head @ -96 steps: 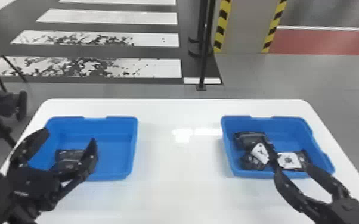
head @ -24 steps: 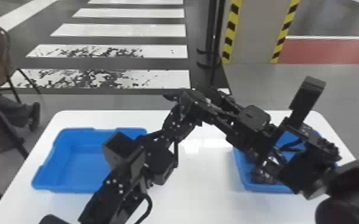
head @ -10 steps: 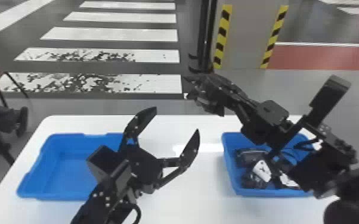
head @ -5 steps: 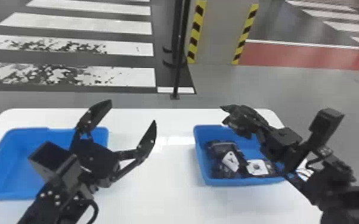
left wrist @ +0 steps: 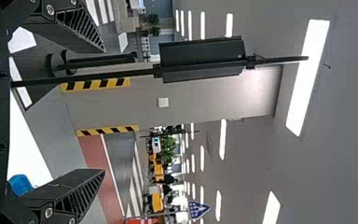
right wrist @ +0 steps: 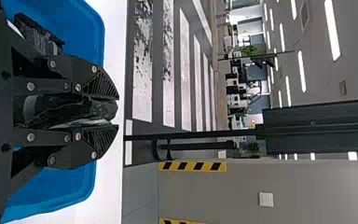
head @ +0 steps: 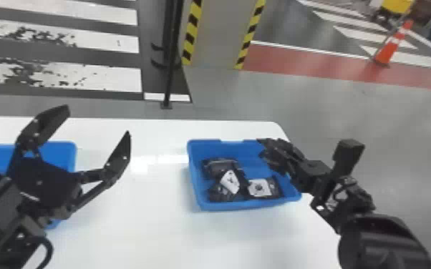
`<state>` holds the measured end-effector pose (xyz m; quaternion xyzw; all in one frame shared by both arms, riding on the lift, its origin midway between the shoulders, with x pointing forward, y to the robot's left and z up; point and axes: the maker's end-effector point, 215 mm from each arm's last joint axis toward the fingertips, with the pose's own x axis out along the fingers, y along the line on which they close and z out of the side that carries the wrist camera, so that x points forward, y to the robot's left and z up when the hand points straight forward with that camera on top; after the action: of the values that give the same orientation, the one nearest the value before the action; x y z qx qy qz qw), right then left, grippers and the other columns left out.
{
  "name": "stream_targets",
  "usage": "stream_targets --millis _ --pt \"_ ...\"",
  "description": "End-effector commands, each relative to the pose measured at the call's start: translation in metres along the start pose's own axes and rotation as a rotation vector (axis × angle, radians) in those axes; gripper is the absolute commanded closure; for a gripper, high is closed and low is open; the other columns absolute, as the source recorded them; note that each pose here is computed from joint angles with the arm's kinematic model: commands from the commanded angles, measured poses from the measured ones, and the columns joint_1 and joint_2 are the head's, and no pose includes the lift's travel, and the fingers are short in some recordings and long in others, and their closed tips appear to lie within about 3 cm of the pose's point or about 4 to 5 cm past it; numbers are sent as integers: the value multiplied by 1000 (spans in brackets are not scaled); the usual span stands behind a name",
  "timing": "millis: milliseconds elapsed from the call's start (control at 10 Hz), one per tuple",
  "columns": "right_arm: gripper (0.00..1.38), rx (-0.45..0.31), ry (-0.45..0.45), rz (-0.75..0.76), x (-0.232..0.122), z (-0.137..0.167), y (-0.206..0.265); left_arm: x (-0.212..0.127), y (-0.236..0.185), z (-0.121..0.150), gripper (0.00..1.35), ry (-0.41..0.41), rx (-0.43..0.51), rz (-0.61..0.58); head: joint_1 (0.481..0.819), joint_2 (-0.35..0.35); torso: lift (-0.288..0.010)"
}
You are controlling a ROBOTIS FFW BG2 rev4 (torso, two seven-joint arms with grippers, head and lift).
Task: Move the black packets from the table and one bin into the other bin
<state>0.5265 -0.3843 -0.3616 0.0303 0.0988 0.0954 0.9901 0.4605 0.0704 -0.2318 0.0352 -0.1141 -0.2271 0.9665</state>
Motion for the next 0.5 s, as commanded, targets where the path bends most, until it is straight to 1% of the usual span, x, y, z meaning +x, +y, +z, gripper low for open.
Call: stream_targets --millis 0,100,200,300,400 --pt "73 18 -78 33 -1 20 14 1 0 5 125 -15 4 0 695 -341 -110" --pt "32 3 -157 62 -17 47 36 -2 7 6 125 -21 3 17 695 -334 -110" --pt "162 10 -218 89 -39 69 56 -6 18 11 125 -41 -12 41 684 -319 -110" --pt "242 47 -251 132 -64 80 85 -15 33 16 125 -70 -41 78 679 -307 -110" --pt "280 21 -260 142 -91 89 107 -31 55 22 125 -103 -69 134 674 -281 -110"
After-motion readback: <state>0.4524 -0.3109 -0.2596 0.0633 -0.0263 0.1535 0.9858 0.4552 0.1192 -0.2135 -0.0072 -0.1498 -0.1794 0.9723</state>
